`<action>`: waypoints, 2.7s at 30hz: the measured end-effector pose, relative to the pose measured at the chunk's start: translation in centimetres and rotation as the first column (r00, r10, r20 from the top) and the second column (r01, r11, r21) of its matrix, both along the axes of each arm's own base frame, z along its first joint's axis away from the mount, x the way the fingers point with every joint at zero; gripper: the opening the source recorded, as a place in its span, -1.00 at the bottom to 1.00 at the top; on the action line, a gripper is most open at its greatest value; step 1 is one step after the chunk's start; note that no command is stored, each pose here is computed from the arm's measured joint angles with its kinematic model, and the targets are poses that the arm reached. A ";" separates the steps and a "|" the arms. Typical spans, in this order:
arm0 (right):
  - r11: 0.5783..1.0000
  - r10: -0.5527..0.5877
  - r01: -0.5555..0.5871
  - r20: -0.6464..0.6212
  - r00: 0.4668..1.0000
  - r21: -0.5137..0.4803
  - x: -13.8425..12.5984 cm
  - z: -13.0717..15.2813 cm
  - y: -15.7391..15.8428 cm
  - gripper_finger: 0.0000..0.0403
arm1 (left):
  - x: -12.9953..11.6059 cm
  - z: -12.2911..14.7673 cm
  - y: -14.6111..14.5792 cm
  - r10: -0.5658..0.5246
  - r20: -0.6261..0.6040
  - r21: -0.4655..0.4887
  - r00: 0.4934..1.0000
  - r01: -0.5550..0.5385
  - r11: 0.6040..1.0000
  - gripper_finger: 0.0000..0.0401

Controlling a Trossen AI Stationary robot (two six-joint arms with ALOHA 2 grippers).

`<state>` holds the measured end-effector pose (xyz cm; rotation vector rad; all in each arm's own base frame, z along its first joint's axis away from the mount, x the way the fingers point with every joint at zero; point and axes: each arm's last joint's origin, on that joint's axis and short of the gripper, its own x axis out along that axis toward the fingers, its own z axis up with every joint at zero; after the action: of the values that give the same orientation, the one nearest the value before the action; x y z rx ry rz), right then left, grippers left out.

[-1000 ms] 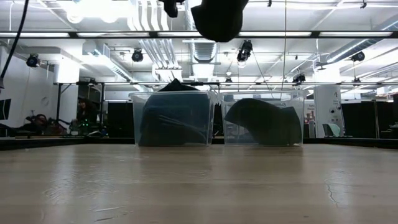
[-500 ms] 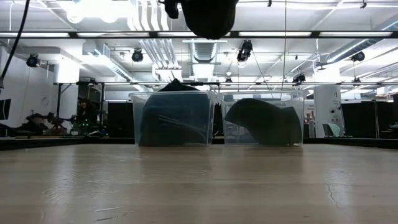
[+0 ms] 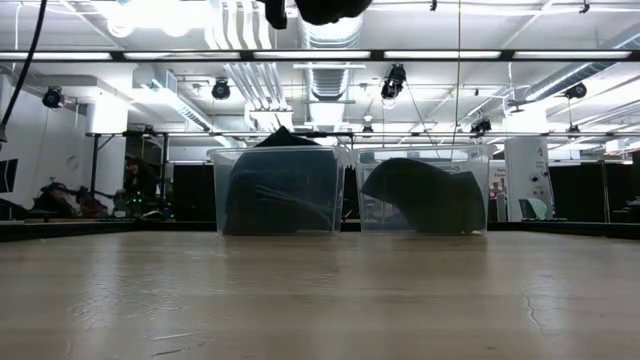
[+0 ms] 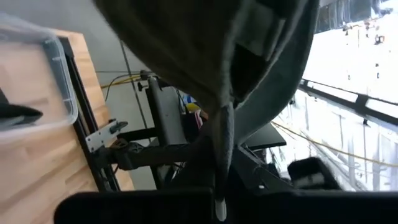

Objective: Pick & Place hat
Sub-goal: Put the gray cap into the right transparent bin

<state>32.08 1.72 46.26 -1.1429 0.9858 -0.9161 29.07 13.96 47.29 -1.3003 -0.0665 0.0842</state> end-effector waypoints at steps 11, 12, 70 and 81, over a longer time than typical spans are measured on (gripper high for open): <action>0.927 -0.174 -0.162 0.769 0.615 0.339 -4.9 5.9 -0.7 -0.15 | -1.6 2.3 0.3 0.169 0.090 0.253 0.981 -0.187 0.949 -0.98; 0.916 -0.193 -0.186 0.797 0.572 0.356 -5.5 6.4 -0.8 -0.11 | -1.9 2.6 0.3 0.183 0.095 0.277 0.978 -0.203 0.939 -0.98; 0.733 -0.067 -0.663 0.986 0.153 0.152 -2.9 10.5 -5.8 -0.94 | -4.1 5.9 -1.5 0.103 0.280 0.567 0.954 -0.251 0.784 -0.81; 0.784 -0.074 -0.597 0.981 0.177 0.167 -4.9 11.0 -7.0 -0.95 | -3.9 4.6 -1.5 0.111 0.133 0.651 0.985 -0.171 0.739 -0.22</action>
<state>27.19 -5.26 57.23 -0.0358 -0.1290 -0.7400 25.21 12.49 51.93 -0.5743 -0.2486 0.1219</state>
